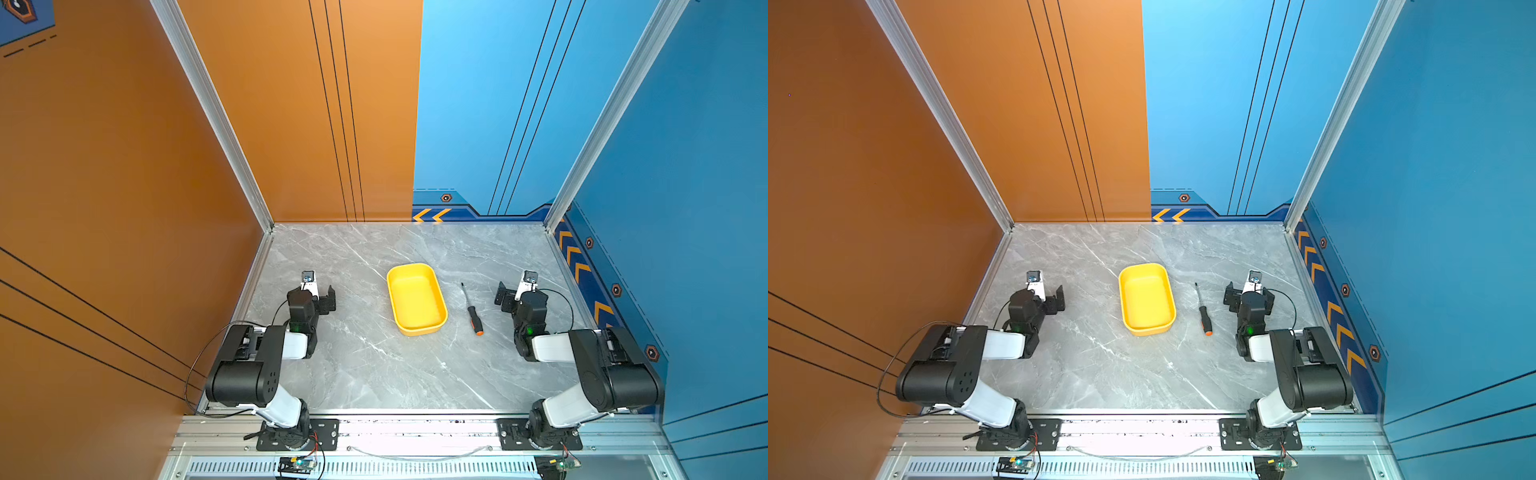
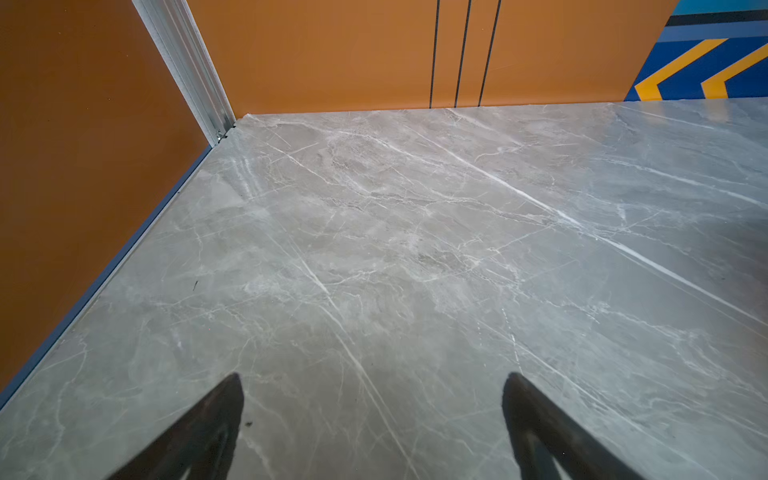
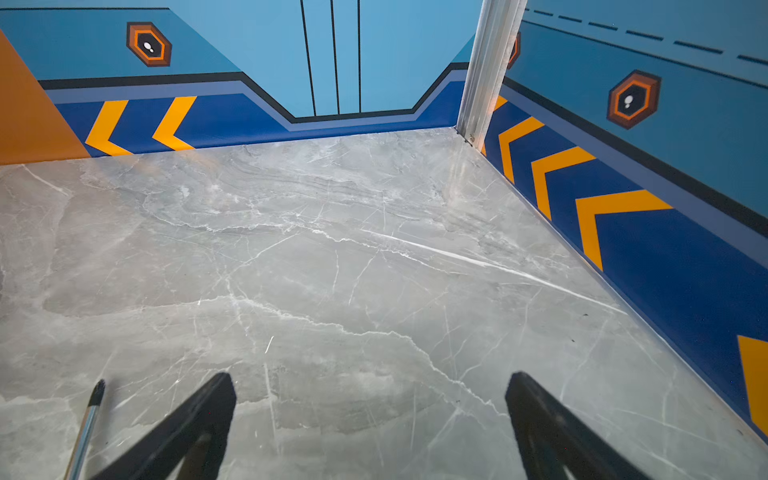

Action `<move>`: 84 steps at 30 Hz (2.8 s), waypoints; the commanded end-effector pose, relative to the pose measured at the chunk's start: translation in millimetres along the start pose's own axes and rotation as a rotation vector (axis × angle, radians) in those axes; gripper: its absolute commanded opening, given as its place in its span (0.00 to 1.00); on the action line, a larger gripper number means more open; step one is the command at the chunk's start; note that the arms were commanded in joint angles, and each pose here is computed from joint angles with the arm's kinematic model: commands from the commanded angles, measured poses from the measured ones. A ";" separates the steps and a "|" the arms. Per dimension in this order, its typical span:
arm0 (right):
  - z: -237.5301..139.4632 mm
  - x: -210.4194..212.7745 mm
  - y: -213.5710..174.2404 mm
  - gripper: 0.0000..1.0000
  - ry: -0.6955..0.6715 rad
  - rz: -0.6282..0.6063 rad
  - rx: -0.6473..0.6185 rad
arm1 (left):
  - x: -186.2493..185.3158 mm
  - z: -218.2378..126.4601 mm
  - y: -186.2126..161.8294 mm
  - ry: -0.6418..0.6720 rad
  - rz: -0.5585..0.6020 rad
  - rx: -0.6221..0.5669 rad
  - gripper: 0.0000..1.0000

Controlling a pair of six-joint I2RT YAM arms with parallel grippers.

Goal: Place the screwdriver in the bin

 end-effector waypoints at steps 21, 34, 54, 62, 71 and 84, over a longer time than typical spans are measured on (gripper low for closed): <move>2.2 1.1 10.4 1.00 -0.003 -0.009 0.033 | -3.0 0.2 2.6 -0.010 0.008 -0.004 0.98; -51.0 42.2 40.2 1.00 0.148 0.084 0.395 | -11.5 -30.8 71.5 -0.154 -0.028 -0.033 0.98; -72.0 82.0 -47.8 0.86 0.110 -0.117 0.861 | -130.5 -60.3 75.0 -0.670 -0.227 0.209 0.98; -73.2 94.0 -68.9 0.82 0.085 -0.198 0.903 | -134.8 -69.1 56.4 -0.676 -0.274 0.325 0.98; -69.5 95.8 -83.2 0.73 0.036 -0.251 0.938 | -144.1 -74.6 40.0 -0.691 -0.285 0.465 0.98; -64.7 95.7 -91.3 0.55 0.008 -0.265 0.969 | -146.9 -74.2 38.5 -0.679 -0.266 0.485 0.98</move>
Point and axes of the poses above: each gripper's point midway between its finger pads, its own z axis out along the fingers, its own x axis along the line the jaws close on, y = z × x, the point moved 3 cm from there along -z, back along the fingers, and after that the axes turned 11 degrees about z, right-handed, at the moved point
